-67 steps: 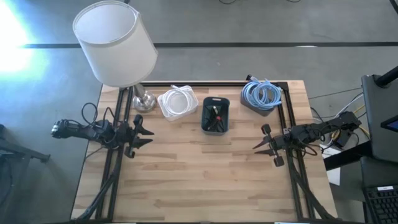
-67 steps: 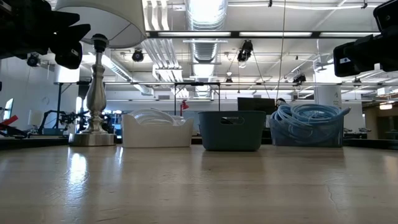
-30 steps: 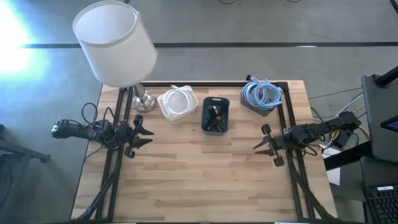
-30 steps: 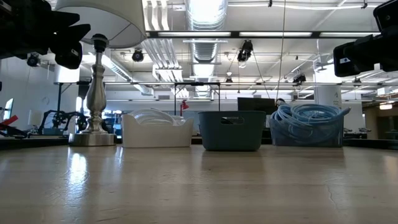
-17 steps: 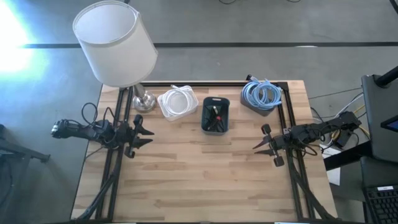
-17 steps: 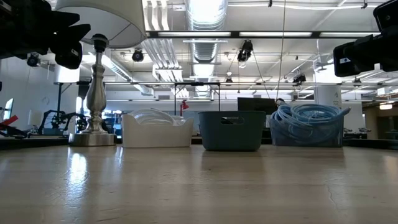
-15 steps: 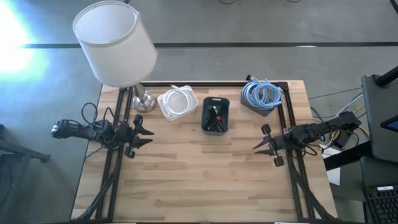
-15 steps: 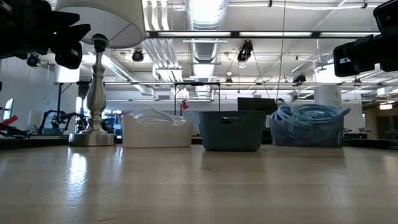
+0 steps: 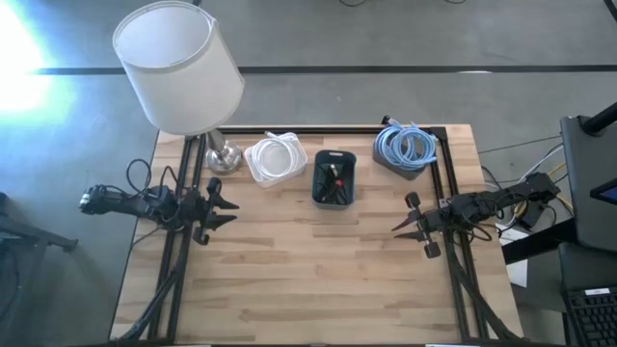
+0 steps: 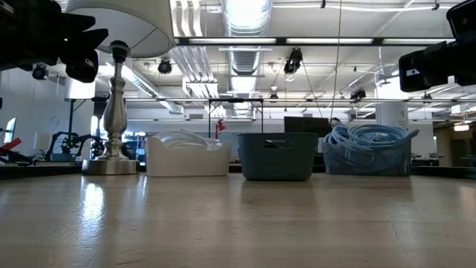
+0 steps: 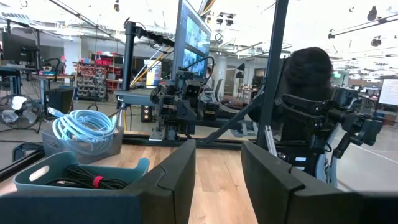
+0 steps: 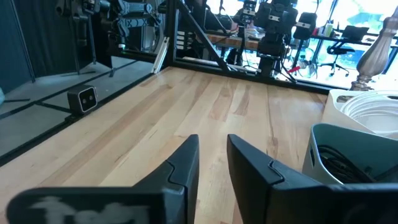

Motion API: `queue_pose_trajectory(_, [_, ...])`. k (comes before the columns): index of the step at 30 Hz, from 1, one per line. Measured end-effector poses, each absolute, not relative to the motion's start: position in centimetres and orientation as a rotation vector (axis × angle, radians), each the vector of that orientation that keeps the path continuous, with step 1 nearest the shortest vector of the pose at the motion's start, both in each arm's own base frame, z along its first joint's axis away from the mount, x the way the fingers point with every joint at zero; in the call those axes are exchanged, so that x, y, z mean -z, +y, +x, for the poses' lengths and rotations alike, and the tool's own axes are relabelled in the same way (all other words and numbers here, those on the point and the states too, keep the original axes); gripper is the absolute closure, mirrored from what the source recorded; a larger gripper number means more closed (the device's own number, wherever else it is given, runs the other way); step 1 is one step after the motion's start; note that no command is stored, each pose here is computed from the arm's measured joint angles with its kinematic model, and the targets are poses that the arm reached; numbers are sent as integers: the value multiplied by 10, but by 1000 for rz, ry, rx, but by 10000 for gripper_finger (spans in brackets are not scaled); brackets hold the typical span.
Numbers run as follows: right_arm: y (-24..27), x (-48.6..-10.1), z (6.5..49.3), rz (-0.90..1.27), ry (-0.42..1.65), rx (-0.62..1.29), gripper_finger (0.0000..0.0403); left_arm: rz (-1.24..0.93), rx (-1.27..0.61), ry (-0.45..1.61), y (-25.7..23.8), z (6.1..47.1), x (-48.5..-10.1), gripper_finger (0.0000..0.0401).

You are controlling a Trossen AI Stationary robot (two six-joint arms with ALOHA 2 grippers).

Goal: Sort HDMI cables
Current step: Return to Home Position

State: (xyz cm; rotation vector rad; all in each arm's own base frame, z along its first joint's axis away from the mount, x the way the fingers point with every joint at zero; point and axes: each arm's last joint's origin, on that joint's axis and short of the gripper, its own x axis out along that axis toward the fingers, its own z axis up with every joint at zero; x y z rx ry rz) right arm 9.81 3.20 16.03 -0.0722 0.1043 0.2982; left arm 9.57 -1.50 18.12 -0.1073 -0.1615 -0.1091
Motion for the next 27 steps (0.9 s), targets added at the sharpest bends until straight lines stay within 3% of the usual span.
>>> queue_pose_trajectory(12, [32,-160,98,-72,104,-298,312,-107,109,-161,-15,96,-181,268])
queue_pose_trajectory(27, [32,-160,98,-72,104,-298,335,-107,109,-161,-15,96,-181,268])
